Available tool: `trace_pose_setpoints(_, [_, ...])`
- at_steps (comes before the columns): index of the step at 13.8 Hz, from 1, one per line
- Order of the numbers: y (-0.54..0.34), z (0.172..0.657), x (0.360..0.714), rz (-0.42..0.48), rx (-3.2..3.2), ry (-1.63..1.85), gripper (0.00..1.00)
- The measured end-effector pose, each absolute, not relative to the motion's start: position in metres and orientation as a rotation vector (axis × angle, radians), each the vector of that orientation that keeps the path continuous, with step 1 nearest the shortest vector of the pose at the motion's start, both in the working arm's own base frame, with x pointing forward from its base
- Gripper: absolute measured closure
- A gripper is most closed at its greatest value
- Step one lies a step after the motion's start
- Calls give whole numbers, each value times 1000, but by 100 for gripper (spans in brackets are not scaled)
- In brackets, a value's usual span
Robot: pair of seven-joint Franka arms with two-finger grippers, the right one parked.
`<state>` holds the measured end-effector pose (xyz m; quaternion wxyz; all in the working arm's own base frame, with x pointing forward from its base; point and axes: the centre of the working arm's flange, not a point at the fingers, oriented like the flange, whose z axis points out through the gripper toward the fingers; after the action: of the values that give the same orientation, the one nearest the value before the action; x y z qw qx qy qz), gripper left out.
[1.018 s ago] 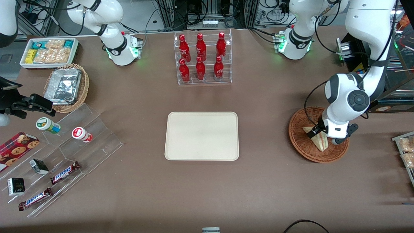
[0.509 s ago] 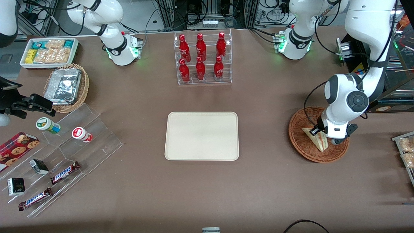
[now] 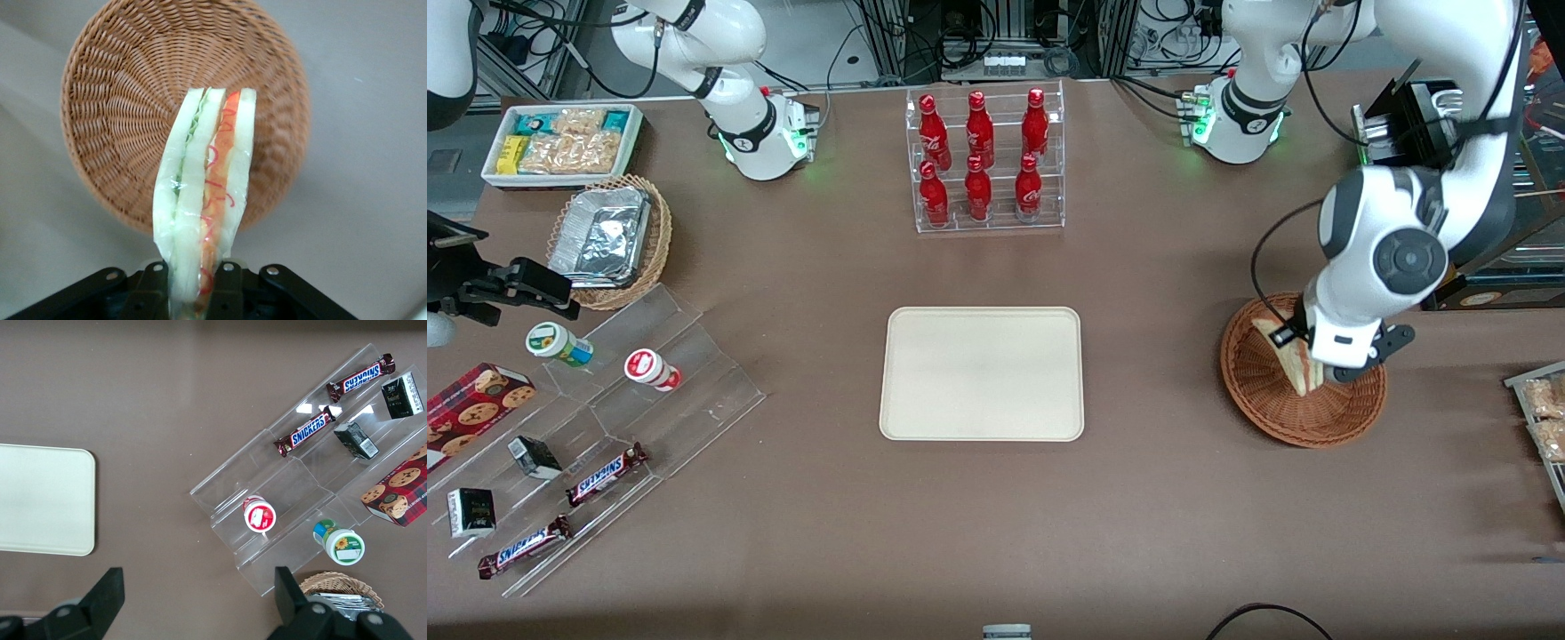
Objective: Place sandwich from basket to tray
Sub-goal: 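Carry the sandwich over the cream tray and lower it onto the tray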
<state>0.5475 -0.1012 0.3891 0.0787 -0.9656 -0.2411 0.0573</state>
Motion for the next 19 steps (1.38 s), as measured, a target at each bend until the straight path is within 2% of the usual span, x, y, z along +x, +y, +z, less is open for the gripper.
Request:
trace_pose_setpoints(3, [-171,439,543,98,-2935,-596,85])
trace_pose_setpoints(9, [-308,456,515,29,-3110,-343,85])
trace_pose_setpoints(12, [-367,421,508,-41,-3170,-222,85])
trace_pose_setpoints(15, [-410,349,502,-29,-3173,-139,85])
trace_pose_setpoints(19, [-434,273,522,-15,-3162,-158,85])
